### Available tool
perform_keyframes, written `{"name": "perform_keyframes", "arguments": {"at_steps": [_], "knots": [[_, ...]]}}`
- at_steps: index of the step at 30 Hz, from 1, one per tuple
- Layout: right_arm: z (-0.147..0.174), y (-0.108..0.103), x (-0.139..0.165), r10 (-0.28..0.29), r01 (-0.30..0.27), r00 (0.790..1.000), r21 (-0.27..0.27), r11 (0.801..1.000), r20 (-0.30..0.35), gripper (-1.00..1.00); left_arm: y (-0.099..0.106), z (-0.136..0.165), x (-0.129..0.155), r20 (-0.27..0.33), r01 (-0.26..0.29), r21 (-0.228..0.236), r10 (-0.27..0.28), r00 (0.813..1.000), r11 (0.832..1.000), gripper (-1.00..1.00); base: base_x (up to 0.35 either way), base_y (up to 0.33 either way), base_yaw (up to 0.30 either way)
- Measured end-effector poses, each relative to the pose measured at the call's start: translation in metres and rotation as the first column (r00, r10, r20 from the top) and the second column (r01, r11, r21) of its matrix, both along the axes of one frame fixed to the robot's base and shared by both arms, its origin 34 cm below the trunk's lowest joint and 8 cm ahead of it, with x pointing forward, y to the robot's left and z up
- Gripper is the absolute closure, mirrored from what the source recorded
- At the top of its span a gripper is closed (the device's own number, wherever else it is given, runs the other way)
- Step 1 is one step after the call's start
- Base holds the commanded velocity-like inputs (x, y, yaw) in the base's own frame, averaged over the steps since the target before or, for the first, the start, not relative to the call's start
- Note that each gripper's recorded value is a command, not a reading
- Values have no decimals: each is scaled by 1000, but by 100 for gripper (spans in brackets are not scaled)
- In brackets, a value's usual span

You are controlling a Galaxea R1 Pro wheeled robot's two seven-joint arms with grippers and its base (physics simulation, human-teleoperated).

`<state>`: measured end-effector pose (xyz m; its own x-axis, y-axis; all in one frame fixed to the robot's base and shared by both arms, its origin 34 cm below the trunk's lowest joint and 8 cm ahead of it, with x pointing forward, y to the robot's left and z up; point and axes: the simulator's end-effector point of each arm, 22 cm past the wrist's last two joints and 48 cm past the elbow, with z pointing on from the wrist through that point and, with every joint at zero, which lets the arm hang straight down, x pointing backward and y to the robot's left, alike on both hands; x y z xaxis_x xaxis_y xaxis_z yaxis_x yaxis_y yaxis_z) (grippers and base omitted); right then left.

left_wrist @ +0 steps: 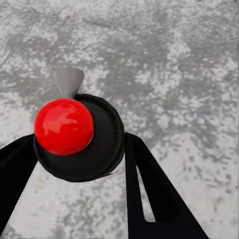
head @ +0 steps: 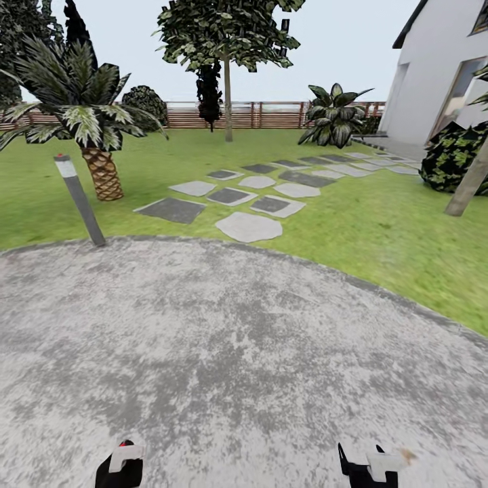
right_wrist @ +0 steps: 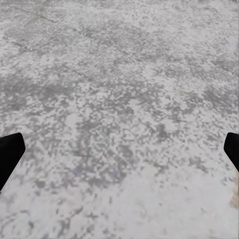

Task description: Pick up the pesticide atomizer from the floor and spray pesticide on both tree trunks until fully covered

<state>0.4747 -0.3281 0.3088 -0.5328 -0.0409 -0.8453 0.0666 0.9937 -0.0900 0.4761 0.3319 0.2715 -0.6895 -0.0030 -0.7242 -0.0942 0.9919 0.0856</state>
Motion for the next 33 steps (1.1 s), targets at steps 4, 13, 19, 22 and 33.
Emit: {"name": "perform_keyframes", "arguments": {"at_steps": [4, 13, 19, 22, 33], "knots": [[0, 0, 0, 0, 0, 1000, 0, 1000, 1, -100, 0, 0, 0, 0, 0, 0, 0, 1000, 1000, 100, 338, 0, 0], [4, 0, 3, 0, 0, 1000, 0, 1000, 10, -100, 0, 3, 3, 9, 0, 0, 0, 1000, 1000, 100, 338, 0, 0], [7, 0, 5, 1, -1, 1000, 0, 1000, 18, -100, 17, 8, 3, 25, -78, -9, 78, 997, 997, 100, 338, 0, 0], [8, 1, 6, 2, -2, 1000, 1, 1000, 21, -100, 21, 10, 3, 31, -96, -12, 96, 995, 995, 100, 338, 0, 0], [9, -1, 6, -1, 1, 1000, -1, 1000, 23, -100, 22, 8, -4, 25, -102, -12, 102, 994, 995, 100, 338, 0, 0]]}}
